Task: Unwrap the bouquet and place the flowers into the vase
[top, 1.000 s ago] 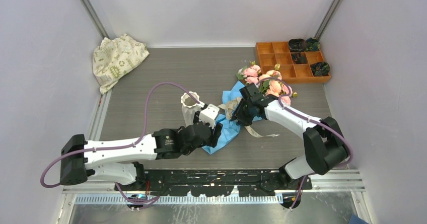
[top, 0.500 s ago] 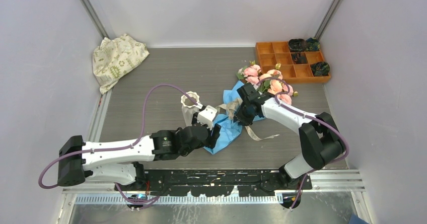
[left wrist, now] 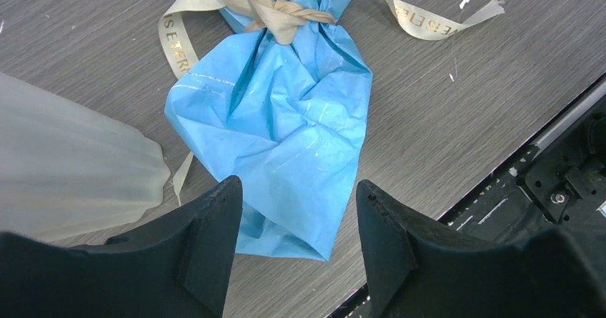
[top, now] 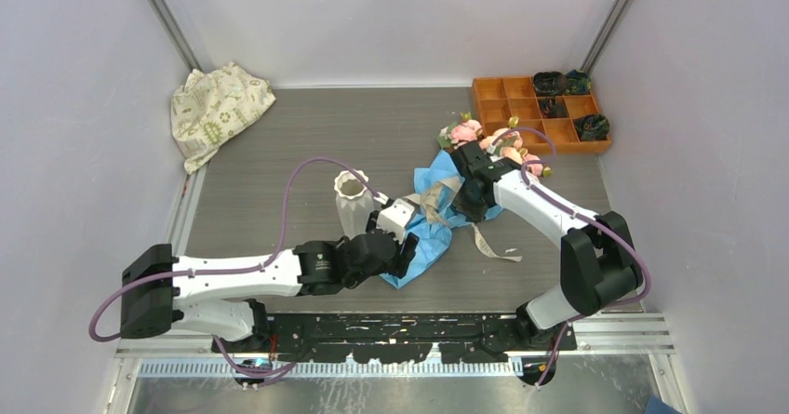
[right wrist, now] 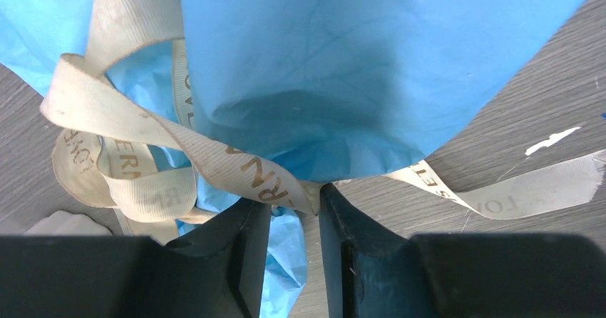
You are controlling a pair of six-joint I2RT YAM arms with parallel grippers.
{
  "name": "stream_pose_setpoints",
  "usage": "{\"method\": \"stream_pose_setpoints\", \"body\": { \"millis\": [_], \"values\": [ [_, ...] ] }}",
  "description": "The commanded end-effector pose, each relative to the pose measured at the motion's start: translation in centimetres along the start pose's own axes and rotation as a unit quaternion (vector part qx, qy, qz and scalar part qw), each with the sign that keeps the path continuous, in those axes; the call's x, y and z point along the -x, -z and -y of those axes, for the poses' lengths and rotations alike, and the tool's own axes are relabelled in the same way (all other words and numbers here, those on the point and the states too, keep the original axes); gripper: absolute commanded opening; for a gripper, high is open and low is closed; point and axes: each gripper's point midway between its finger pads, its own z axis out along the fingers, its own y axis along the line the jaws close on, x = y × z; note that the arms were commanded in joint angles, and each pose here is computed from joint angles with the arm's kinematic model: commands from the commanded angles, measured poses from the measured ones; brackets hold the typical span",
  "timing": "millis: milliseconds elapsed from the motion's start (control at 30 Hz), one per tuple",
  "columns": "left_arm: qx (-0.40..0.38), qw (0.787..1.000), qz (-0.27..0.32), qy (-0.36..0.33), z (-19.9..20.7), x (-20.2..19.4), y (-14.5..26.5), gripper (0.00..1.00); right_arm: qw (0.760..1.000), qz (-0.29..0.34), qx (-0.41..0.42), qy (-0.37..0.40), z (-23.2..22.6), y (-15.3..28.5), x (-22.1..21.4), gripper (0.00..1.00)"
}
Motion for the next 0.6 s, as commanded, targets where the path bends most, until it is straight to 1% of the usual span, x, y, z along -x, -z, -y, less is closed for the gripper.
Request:
{"method": "stream_pose_setpoints", "body": {
  "millis": [0,133,200,300,400,467,567],
  "values": [
    [-0.018,0.999,0.050,0.011,1.7,3.6,-0.7,0.61,0.999,0.020,0.049,-0.001,-2.1,2.2,0.6,0.36],
    [-0.015,0.999,0.041,0.015,2.3,2.3,-2.8,0.60,0.997,-0.003,0.081,-0.005,-3.6,2.3,-0.4,0.36],
    [-0.005,0.999,0.028,0.015,2.3,0.9,-4.2,0.59,0.996,-0.017,0.089,-0.012,-4.0,1.8,-1.0,0.36],
    [0.016,1.000,0.002,0.019,1.3,-1.6,-6.3,0.58,0.995,-0.030,0.096,-0.018,-4.3,1.4,-1.6,0.36],
    [0.033,0.999,-0.027,0.025,-0.1,-4.2,-8.1,0.55,0.996,-0.030,0.087,-0.017,-4.0,1.0,-1.8,0.36],
    [0.040,0.998,-0.037,0.034,-1.0,-5.2,-8.7,0.54,0.996,-0.027,0.080,-0.018,-3.8,0.9,-1.7,0.36],
    [0.048,0.997,-0.041,0.041,-1.8,-5.7,-8.9,0.54,0.996,-0.028,0.079,-0.016,-3.9,0.8,-1.7,0.36]
  ]
}}
